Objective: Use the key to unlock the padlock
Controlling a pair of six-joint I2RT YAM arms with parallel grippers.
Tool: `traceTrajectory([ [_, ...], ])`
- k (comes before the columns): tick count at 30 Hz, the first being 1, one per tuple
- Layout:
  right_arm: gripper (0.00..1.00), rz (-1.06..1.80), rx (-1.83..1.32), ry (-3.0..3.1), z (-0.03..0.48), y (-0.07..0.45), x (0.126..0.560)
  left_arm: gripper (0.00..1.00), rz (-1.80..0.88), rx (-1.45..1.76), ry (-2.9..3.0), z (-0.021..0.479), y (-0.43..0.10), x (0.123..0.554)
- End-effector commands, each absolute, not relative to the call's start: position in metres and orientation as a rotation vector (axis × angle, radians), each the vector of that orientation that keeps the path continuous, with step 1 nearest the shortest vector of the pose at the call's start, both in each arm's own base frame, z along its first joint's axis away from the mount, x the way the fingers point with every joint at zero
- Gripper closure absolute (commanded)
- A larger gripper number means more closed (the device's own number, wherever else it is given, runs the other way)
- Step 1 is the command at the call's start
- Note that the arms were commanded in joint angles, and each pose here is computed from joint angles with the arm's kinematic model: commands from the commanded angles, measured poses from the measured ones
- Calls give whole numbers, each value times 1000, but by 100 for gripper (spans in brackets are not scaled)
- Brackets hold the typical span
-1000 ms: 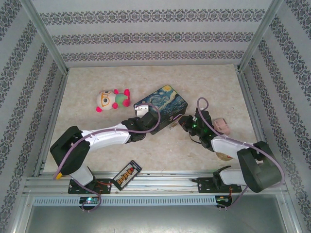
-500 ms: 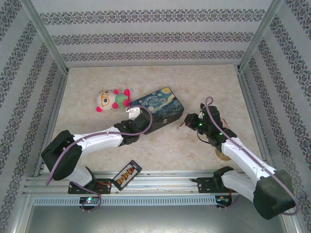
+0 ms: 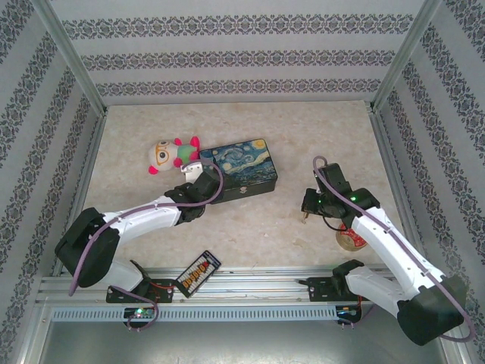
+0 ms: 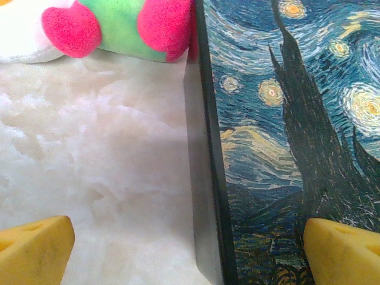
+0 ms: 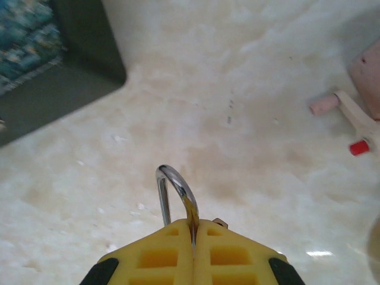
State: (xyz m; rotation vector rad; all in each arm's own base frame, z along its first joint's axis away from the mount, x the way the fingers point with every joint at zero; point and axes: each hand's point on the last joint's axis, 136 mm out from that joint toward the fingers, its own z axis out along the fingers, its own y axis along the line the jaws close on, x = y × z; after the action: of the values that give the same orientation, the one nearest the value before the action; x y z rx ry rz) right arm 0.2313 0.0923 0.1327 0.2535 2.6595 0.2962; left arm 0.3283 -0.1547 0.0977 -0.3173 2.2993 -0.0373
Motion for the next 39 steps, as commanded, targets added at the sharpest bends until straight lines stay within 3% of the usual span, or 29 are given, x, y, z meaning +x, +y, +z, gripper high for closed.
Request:
traceTrajectory([
  [1, 100, 99, 197, 2721, 128, 78, 224, 2, 32, -294, 2306, 93, -136, 327],
  [13, 100, -164, 126, 2829, 103, 77, 241, 1, -275, -168, 2226, 127, -187, 353],
  [19, 100, -217, 98, 2883, 88, 83, 250, 1, -287, -162, 2211, 130, -197, 365],
  [39, 100, 639, -73, 2884, 87, 193, 247, 1, -425, -31, 2247, 111, -243, 407],
])
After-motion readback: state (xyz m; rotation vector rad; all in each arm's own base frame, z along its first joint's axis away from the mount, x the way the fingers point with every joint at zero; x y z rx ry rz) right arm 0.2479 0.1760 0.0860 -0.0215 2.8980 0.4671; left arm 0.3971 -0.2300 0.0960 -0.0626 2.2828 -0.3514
